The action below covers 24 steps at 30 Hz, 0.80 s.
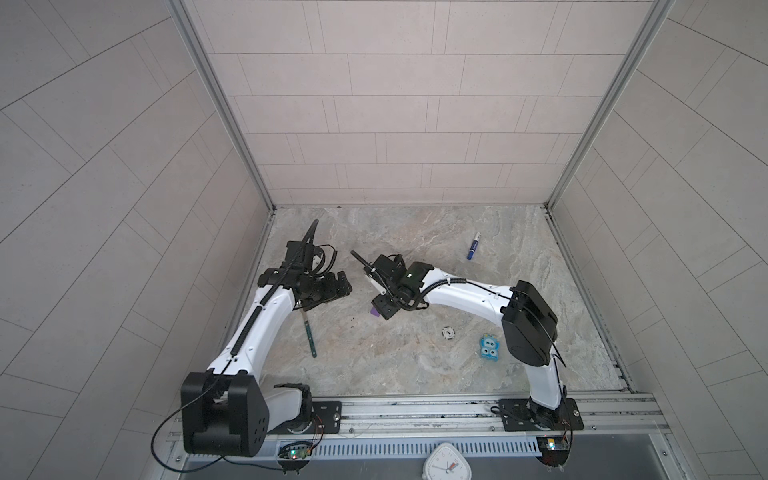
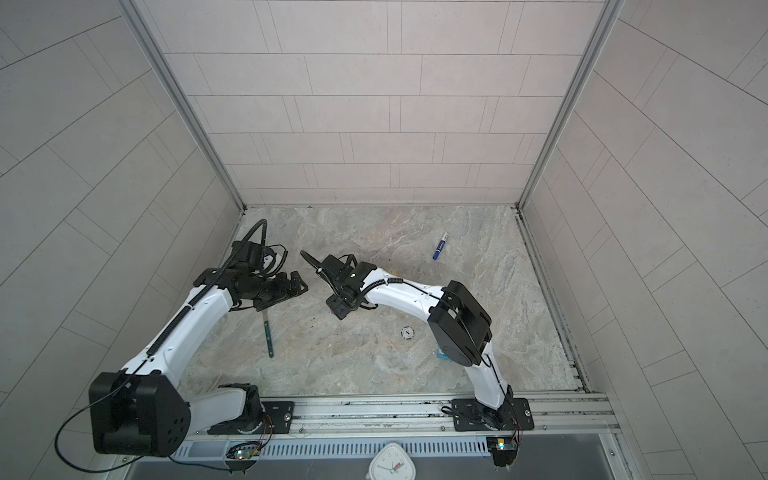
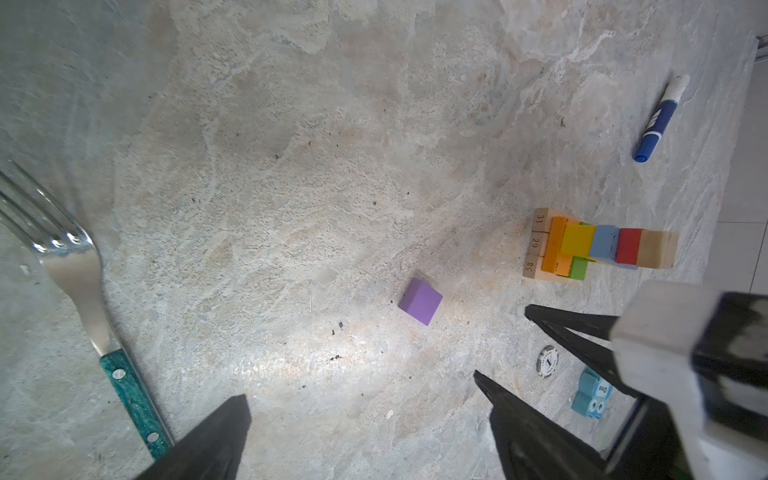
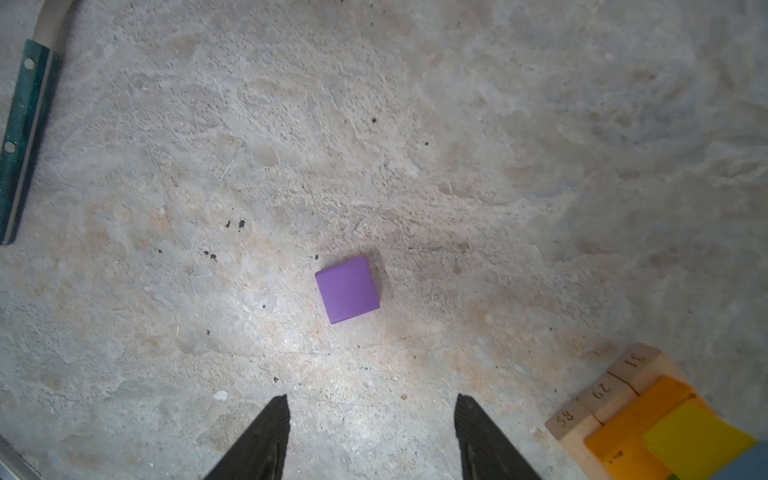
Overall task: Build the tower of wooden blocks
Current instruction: 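Move the right gripper over the purple cube and lower it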
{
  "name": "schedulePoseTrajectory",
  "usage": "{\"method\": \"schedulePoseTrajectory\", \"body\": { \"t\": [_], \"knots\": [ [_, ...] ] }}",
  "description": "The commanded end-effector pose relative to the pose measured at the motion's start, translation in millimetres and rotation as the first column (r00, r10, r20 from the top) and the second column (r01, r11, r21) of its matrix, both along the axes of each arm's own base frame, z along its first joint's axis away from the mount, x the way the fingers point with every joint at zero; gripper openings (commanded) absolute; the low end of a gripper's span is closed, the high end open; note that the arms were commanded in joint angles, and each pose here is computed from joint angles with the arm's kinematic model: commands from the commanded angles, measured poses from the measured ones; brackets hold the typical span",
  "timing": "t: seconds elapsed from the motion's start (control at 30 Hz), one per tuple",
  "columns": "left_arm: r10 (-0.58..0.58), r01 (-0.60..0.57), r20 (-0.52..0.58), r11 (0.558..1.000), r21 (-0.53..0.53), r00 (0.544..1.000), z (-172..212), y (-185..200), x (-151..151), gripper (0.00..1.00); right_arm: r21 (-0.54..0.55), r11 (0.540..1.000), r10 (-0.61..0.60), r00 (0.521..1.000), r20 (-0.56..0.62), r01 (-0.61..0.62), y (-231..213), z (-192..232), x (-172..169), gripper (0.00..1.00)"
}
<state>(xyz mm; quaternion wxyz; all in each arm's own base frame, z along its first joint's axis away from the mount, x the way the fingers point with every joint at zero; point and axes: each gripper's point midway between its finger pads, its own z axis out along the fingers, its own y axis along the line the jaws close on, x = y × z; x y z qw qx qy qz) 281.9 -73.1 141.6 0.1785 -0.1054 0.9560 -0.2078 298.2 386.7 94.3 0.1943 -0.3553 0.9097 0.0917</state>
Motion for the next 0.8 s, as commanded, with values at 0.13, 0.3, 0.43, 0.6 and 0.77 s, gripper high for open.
{"method": "schedulePoseTrajectory", "body": {
  "t": [0.13, 0.3, 0.43, 0.6, 0.77],
  "knots": [
    [0.002, -0.002, 0.018, 1.0, -0.014, 1.0, 5, 0, -4, 0.97, 0.005, 0.996, 0.093, 0.996, -0.003, -0.093, 22, -10, 3, 0.64],
    [0.002, -0.002, 0.023, 1.0, -0.014, 1.0, 6, 0, -3, 0.97, -0.022, 0.994, 0.111, 0.994, -0.004, -0.111, 26, -22, 8, 0.62],
    [0.002, -0.002, 0.023, 1.0, -0.016, 1.0, 6, 0, -3, 0.97, -0.043, 0.992, 0.119, 0.993, -0.012, -0.119, 29, -33, 11, 0.6],
    [0.002, -0.002, 0.024, 1.0, -0.019, 1.0, 7, 0, -3, 0.97, -0.051, 0.991, 0.122, 0.992, -0.031, -0.124, 33, -44, 12, 0.57],
    [-0.001, 0.002, 0.023, 1.0, -0.024, 1.0, 7, -1, -3, 0.97, -0.071, 0.991, 0.115, 0.993, -0.033, -0.117, 31, -52, 13, 0.54]
  ]
}}
